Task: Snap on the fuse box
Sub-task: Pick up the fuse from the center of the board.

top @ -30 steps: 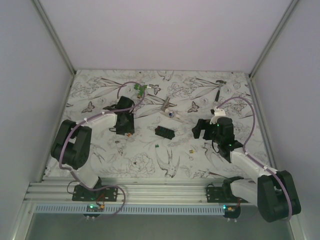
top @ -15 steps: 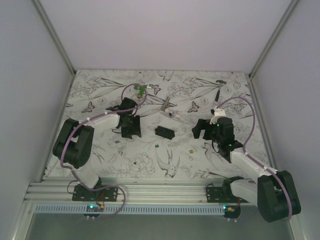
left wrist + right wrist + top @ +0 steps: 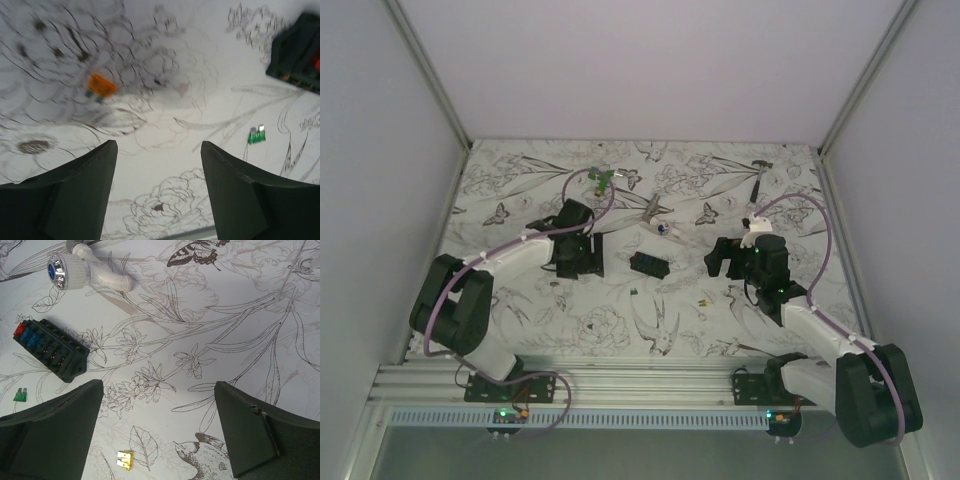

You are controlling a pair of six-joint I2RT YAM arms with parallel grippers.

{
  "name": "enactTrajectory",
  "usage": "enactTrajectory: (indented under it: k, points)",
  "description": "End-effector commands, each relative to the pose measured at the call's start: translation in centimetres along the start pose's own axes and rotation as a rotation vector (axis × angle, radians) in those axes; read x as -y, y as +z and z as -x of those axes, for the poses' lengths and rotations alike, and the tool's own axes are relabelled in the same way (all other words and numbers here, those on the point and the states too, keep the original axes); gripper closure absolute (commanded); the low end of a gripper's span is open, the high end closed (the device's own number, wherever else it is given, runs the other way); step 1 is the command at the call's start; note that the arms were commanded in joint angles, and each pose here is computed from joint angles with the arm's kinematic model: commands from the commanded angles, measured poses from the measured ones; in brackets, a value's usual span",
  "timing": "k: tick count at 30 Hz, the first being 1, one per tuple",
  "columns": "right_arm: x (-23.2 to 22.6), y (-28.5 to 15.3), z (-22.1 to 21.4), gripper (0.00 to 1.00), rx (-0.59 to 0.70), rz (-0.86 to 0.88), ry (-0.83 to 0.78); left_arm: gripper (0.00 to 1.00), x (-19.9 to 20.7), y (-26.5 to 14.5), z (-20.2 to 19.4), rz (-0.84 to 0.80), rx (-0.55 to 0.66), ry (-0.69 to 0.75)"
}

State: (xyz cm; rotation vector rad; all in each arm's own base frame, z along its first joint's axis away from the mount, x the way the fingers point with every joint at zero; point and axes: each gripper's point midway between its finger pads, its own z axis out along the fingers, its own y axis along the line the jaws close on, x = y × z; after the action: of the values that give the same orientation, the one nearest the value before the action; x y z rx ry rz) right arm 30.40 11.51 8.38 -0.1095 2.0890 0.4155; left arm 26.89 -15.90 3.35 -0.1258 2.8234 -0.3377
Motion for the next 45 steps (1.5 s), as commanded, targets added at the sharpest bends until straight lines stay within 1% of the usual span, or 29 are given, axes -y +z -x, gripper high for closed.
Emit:
enactTrajectory:
  k: [1,6,10,19,25,29,33,36,40,45]
  points:
    - [-0.3,-0.1,1.1,0.01,0.031,0.004,-0.012,0.27,-2.4,-0.7,3.4,0.099,0.077,0.060]
    - [-0.2,-0.2,0.8,0.01,0.029,-0.001,-0.010,0.29,-3.5,0.2,5.8,0.144,0.094,0.112]
    - [-0.3,-0.1,0.8,0.01,0.026,0.001,-0.010,0.32,-3.7,1.4,6.3,0.128,0.072,0.131]
    - [-0.3,-0.1,0.7,0.01,0.025,0.001,-0.010,0.42,-2.0,2.7,3.6,0.020,-0.035,0.115]
    - [-0.3,-0.1,0.7,0.01,0.024,0.001,-0.008,0.45,-1.7,2.2,1.8,0.012,-0.049,0.094]
    - [-0.2,0.0,0.6,0.01,0.019,0.001,-0.005,0.46,-2.4,1.7,1.8,0.048,-0.030,0.093]
    - [-0.3,0.0,0.6,0.01,0.020,0.001,-0.002,0.50,-3.3,1.8,2.4,0.110,-0.004,0.103]
    - [-0.3,0.0,0.7,0.01,0.021,0.002,0.002,0.52,-3.2,2.0,2.9,0.143,0.012,0.116]
    - [-0.4,-0.1,0.8,0.01,0.020,0.007,0.005,0.57,-3.2,2.3,3.3,0.193,0.029,0.111]
    - [-0.5,-0.2,0.8,0.01,0.020,0.007,0.007,0.58,-3.3,2.8,2.7,0.234,0.025,0.092]
